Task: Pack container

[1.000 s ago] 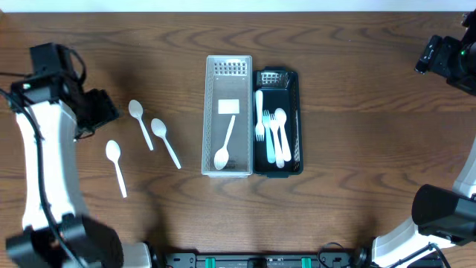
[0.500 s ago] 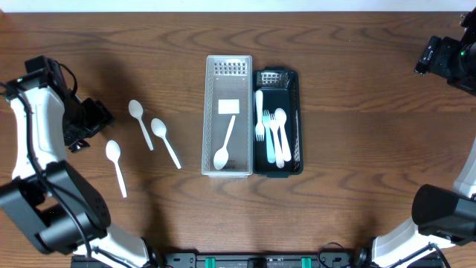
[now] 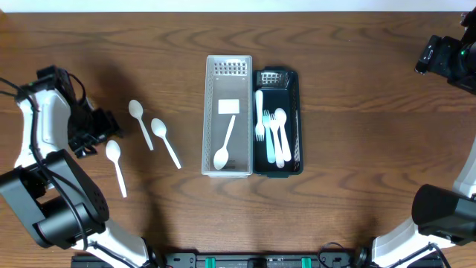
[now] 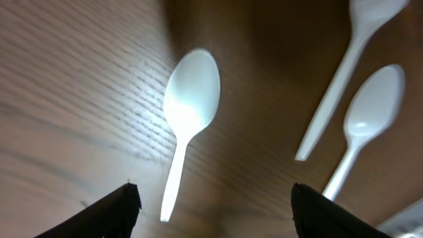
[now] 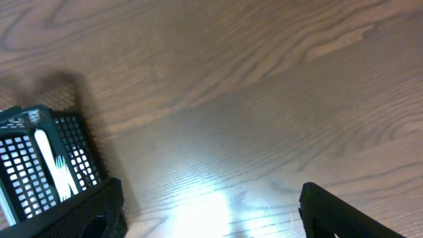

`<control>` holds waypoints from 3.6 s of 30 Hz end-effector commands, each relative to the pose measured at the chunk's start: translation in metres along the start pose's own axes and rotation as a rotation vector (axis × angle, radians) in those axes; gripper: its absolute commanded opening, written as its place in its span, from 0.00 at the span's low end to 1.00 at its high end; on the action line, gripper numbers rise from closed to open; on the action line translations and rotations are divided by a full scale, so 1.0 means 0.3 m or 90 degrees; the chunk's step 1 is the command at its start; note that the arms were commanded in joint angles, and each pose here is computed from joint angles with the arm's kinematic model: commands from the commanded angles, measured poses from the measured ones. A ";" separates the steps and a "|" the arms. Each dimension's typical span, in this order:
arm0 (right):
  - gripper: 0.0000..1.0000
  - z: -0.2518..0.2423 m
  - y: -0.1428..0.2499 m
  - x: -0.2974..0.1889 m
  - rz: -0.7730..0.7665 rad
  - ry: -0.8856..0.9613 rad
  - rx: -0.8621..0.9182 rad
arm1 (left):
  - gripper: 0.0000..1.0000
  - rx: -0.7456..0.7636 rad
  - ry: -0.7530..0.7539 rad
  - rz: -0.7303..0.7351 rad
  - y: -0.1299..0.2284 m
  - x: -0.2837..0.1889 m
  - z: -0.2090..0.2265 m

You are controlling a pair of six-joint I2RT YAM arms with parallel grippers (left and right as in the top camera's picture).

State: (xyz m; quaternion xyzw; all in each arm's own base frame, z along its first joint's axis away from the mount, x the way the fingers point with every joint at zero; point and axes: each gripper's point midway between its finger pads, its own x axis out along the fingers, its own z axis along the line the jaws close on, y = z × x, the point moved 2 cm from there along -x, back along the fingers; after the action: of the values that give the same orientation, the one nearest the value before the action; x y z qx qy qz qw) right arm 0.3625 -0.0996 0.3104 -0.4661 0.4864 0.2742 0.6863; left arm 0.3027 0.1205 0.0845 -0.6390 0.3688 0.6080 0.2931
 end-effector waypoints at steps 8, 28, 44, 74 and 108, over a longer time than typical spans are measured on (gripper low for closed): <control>0.88 0.008 0.005 -0.003 0.000 -0.002 -0.016 | 0.75 0.032 -0.005 0.066 0.133 0.189 0.041; 0.88 0.008 0.004 -0.003 -0.001 -0.002 -0.016 | 0.38 0.065 -0.073 0.018 0.107 0.256 0.105; 0.88 0.008 0.003 -0.003 -0.001 -0.002 -0.016 | 0.06 0.065 -0.074 0.025 0.115 0.254 0.103; 0.88 0.009 -0.003 -0.003 -0.006 -0.003 -0.016 | 0.06 0.481 0.090 -0.245 0.432 -0.263 -0.863; 0.88 0.008 0.002 0.012 0.000 -0.002 -0.016 | 0.71 0.225 0.007 -0.308 0.090 -0.449 -0.484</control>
State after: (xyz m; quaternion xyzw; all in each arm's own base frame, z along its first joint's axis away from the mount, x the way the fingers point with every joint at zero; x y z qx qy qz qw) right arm 0.3651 -0.1003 0.3091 -0.4677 0.4845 0.2724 0.6873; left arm 0.3620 -0.0330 0.2539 -0.6515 0.3189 0.3946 0.5641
